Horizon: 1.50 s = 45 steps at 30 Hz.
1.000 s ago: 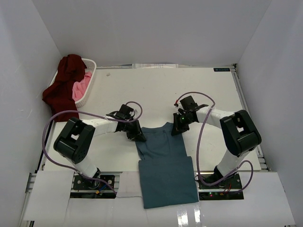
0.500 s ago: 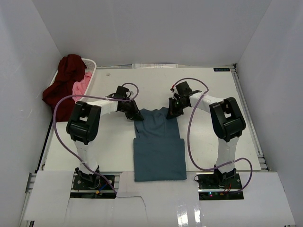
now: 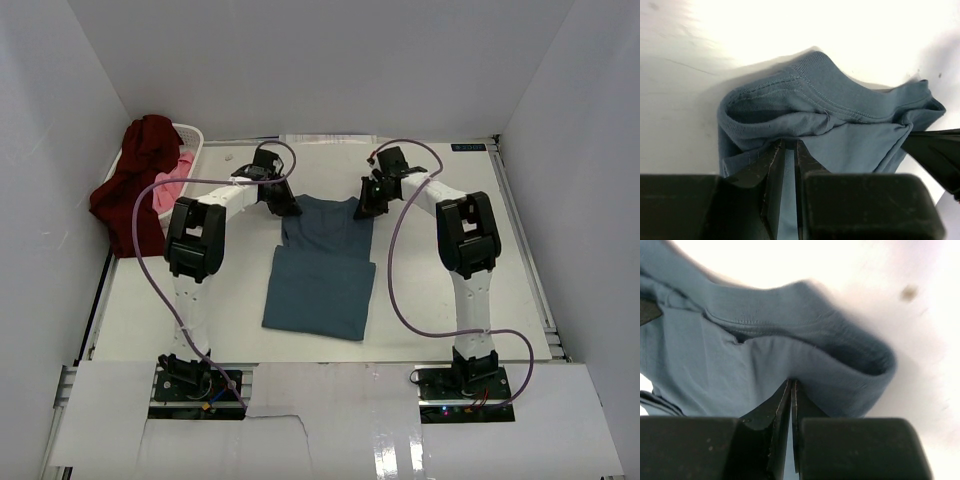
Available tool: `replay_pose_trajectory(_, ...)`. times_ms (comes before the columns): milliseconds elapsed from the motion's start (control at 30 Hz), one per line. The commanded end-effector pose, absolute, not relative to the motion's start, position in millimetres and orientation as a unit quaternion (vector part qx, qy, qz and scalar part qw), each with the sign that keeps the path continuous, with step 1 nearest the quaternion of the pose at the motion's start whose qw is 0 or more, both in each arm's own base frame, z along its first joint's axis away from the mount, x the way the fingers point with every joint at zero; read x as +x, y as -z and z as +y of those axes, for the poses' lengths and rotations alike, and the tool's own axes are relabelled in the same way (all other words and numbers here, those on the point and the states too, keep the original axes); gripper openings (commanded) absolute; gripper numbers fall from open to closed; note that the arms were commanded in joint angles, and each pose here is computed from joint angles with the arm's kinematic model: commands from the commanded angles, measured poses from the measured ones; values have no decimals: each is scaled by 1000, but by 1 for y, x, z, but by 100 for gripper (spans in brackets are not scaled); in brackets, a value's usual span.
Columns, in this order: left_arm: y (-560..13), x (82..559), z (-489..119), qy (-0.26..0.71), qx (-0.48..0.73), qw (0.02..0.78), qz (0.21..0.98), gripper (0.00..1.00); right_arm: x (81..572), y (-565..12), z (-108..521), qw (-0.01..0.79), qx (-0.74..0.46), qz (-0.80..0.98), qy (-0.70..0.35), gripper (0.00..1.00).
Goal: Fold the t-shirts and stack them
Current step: Grab one side of the 2/3 rectangular tshirt with both arms
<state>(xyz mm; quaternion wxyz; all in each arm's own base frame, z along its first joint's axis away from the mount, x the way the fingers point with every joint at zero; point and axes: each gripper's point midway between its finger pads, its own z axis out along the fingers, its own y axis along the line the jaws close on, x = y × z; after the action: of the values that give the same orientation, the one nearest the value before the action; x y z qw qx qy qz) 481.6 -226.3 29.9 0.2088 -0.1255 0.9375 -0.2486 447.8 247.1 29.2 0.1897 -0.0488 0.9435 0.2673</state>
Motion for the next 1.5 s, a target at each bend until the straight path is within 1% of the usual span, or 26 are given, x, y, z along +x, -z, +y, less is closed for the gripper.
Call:
replay_pose_trajectory(0, -37, 495, -203, 216, -140, 227, 939, 26, 470, -39, 245, 211, -55, 938, -271, 10)
replay_pose_trajectory(100, -46, 502, -200, 217, -144, 237, 936, 27, 484, -43, 247, 218, -63, 935, -273, 13)
replay_pose_trajectory(133, -50, 505, -200, 220, -145, 240, 934, 29, 486, -45, 249, 221, -66, 934, -275, 19)
replay_pose_trajectory(167, -59, 509, -201, 225, -143, 250, 931, 36, 494, -50, 251, 229, -69, 930, -278, 26)
replay_pose_trajectory(233, -71, 515, -203, 232, -141, 261, 927, 45, 502, -58, 255, 242, -74, 925, -282, 41)
replay_pose_trajectory(300, -95, 524, -204, 244, -140, 285, 916, 64, 515, -78, 260, 264, -81, 915, -294, 43)
replay_pose_trajectory(433, -146, 538, -201, 273, -146, 337, 889, 74, 527, -121, 266, 304, -95, 896, -309, 46)
replay_pose_trajectory(500, -180, 538, -201, 285, -137, 367, 875, 74, 523, -145, 267, 319, -106, 886, -318, 47)
replay_pose_trajectory(567, -193, 530, -201, 289, -124, 374, 872, 75, 507, -145, 267, 305, -110, 887, -327, 47)
replay_pose_trajectory(600, -199, 525, -200, 291, -121, 377, 871, 75, 499, -160, 267, 312, -115, 882, -335, 47)
replay_pose_trajectory(633, -206, 515, -198, 292, -118, 377, 871, 75, 485, -147, 266, 291, -115, 889, -334, 46)
replay_pose_trajectory(700, -204, 499, -197, 292, -111, 361, 879, 75, 462, -156, 269, 283, -130, 886, -345, 44)
replay_pose_trajectory(733, -215, 489, -196, 297, -106, 363, 877, 75, 444, -137, 265, 255, -127, 896, -340, 43)
replay_pose_trajectory(833, -195, 453, -194, 303, -104, 324, 890, 75, 407, -143, 265, 249, -134, 897, -341, 43)
replay_pose_trajectory(867, -190, 431, -189, 301, -105, 315, 894, 75, 381, -138, 260, 236, -133, 900, -341, 44)
replay_pose_trajectory(933, -185, 409, -182, 294, -101, 311, 898, 75, 355, -133, 259, 228, -136, 902, -341, 51)
replay_pose_trajectory(967, -179, 385, -175, 289, -100, 303, 903, 76, 333, -126, 249, 221, -131, 908, -331, 53)
replay_pose_trajectory(1000, -174, 373, -172, 285, -98, 299, 906, 79, 319, -121, 247, 211, -131, 911, -329, 54)
replay_pose_trajectory(1067, -165, 346, -169, 291, -98, 282, 909, 80, 293, -126, 241, 212, -127, 909, -334, 55)
replay_pose_trajectory(1100, -153, 322, -167, 294, -98, 264, 913, 80, 267, -105, 236, 184, -125, 919, -326, 55)
replay_pose_trajectory(1167, -139, 295, -168, 302, -102, 232, 919, 80, 243, -109, 231, 188, -119, 918, -329, 55)
replay_pose_trajectory(1200, -128, 274, -167, 305, -101, 214, 922, 81, 219, -91, 226, 162, -116, 926, -322, 56)
replay_pose_trajectory(1267, -117, 253, -167, 307, -111, 188, 926, 81, 197, -92, 225, 159, -104, 925, -329, 56)
replay_pose_trajectory(1300, -120, 244, -168, 316, -110, 189, 923, 80, 184, -88, 227, 149, -105, 926, -330, 56)
replay_pose_trajectory(1333, -107, 229, -167, 315, -121, 167, 926, 80, 170, -76, 222, 132, -98, 931, -325, 57)
replay_pose_trajectory(1467, -90, 199, -161, 300, -143, 138, 933, 80, 139, -68, 229, 108, -87, 932, -334, 57)
